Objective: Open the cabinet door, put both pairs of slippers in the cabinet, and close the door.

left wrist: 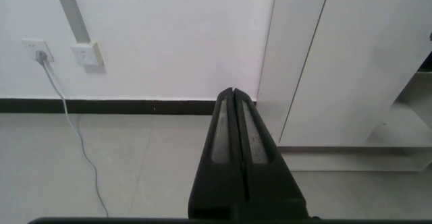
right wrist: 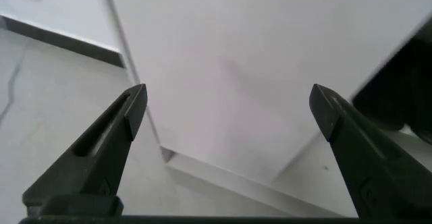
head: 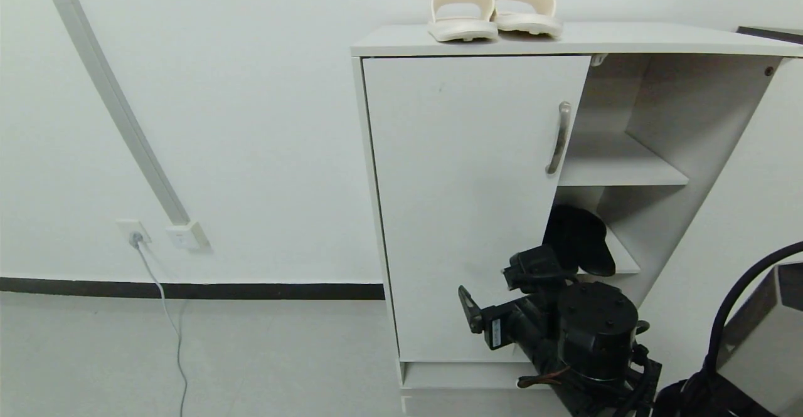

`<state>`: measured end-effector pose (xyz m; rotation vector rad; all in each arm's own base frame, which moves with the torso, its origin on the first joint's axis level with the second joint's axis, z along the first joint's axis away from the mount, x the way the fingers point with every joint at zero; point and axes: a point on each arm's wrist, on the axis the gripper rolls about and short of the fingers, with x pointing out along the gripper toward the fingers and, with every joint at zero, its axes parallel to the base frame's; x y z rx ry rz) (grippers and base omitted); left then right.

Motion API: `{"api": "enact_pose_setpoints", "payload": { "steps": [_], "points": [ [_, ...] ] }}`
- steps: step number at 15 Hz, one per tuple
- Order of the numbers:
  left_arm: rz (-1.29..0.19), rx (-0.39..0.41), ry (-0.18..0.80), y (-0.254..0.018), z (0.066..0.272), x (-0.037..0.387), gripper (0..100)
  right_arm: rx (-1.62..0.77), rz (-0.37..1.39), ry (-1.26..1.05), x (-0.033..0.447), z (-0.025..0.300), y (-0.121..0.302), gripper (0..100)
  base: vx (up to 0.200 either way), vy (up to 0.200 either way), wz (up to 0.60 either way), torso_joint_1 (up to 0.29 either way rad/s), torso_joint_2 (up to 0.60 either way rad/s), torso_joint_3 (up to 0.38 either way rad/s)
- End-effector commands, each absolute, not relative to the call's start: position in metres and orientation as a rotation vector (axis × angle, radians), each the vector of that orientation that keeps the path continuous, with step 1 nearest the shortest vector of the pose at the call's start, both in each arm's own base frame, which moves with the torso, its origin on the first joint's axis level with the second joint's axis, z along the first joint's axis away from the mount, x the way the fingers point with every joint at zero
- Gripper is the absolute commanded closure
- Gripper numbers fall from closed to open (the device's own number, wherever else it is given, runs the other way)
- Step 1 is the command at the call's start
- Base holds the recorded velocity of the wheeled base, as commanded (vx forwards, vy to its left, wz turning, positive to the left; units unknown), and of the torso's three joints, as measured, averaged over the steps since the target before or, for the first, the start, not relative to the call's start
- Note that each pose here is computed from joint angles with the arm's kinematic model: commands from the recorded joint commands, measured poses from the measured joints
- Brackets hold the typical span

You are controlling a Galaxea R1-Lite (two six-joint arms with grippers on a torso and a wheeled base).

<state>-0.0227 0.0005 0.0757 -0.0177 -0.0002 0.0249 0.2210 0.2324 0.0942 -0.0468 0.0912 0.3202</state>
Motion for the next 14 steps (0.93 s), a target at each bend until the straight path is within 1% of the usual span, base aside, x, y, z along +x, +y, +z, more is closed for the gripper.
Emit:
{"api": "enact_pose_setpoints", "payload": {
  "steps": [1,11,12,14],
  "points": [
    [0.026,-0.018,0.000,0.0005,0.0757,-0.0227,100,-0.050,0.321,0.095,0.2208,0.0926,0.2327,0,0.000,0.000,0.00,0.000,0.00,0.000],
    [0.025,-0.018,0.000,0.0005,0.0757,-0.0227,100,-0.061,0.320,0.108,0.2219,0.0852,0.2340,0,0.000,0.000,0.00,0.000,0.00,0.000],
    [0.026,-0.018,0.000,0.0005,0.0757,-0.0227,100,-0.063,0.320,0.110,0.2211,0.0847,0.2331,0,0.000,0.000,0.00,-0.002,-0.09,-0.076],
    [0.026,-0.018,0.000,0.0005,0.0757,-0.0227,100,-0.063,0.322,0.110,0.2208,0.0847,0.2334,0,0.000,0.000,0.00,0.005,-0.20,-0.295]
  ]
}}
